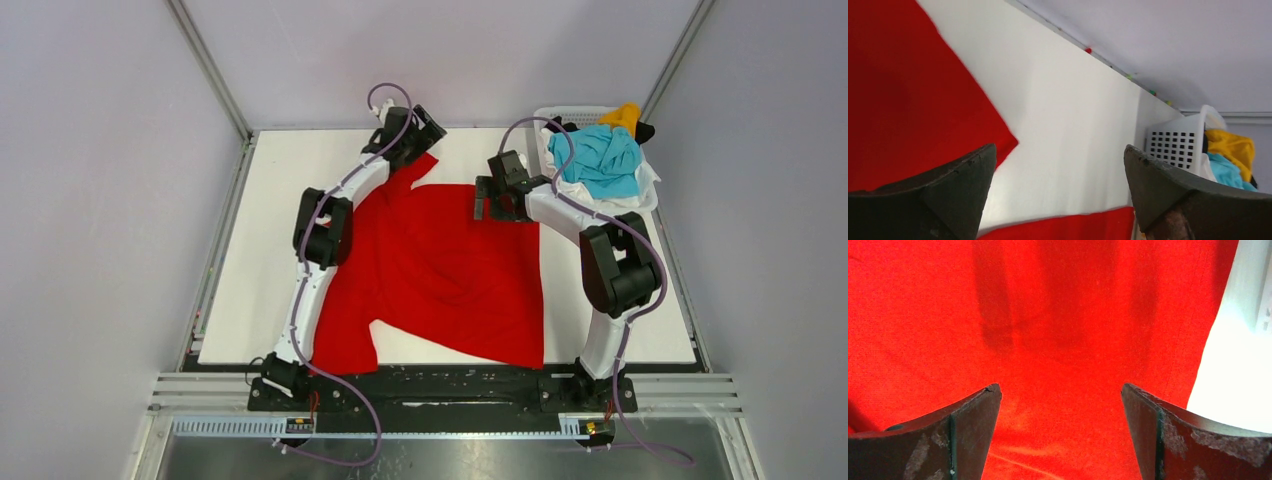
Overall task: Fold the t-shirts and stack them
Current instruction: Flatten out the tshirt
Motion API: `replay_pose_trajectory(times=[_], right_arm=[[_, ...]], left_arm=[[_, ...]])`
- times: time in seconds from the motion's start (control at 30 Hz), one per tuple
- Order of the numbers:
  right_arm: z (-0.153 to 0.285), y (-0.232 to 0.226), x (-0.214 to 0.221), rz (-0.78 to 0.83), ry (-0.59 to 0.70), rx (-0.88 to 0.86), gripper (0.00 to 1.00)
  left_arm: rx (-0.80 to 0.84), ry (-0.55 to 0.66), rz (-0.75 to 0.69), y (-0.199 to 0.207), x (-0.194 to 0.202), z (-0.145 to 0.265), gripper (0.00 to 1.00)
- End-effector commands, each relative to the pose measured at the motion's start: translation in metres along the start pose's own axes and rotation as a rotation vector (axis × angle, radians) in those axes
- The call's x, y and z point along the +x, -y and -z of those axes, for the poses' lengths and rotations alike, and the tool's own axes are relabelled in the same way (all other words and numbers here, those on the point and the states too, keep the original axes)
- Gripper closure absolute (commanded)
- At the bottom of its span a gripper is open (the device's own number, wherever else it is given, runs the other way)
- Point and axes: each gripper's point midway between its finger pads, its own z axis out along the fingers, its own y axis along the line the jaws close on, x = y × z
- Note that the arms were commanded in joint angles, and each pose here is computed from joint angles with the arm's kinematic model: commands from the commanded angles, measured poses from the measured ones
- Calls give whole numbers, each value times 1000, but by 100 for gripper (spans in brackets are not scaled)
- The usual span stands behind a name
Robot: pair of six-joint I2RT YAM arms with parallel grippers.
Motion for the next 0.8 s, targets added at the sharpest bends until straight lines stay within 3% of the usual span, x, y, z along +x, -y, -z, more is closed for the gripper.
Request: replay_pose_trajectory(times=[0.0, 0.1, 0.27, 0.4, 0.77], right_arm=[[12, -6, -33, -7, 77, -15, 0], [10, -9, -34, -37, 69, -20, 1], [2, -14, -27, -76, 19, -25, 1], [-5, -19, -23, -98, -14, -31, 1], [-28, -21, -13, -100, -82, -15, 1]], left_arm=[[-6, 180, -178, 48, -82, 68, 1], [-110, 122, -242, 20, -81, 89, 1], [-229, -116, -297, -39, -46, 105, 1], [-286, -233, -343, -70, -18, 103, 1], [-437, -323, -351, -132, 12, 83, 1]])
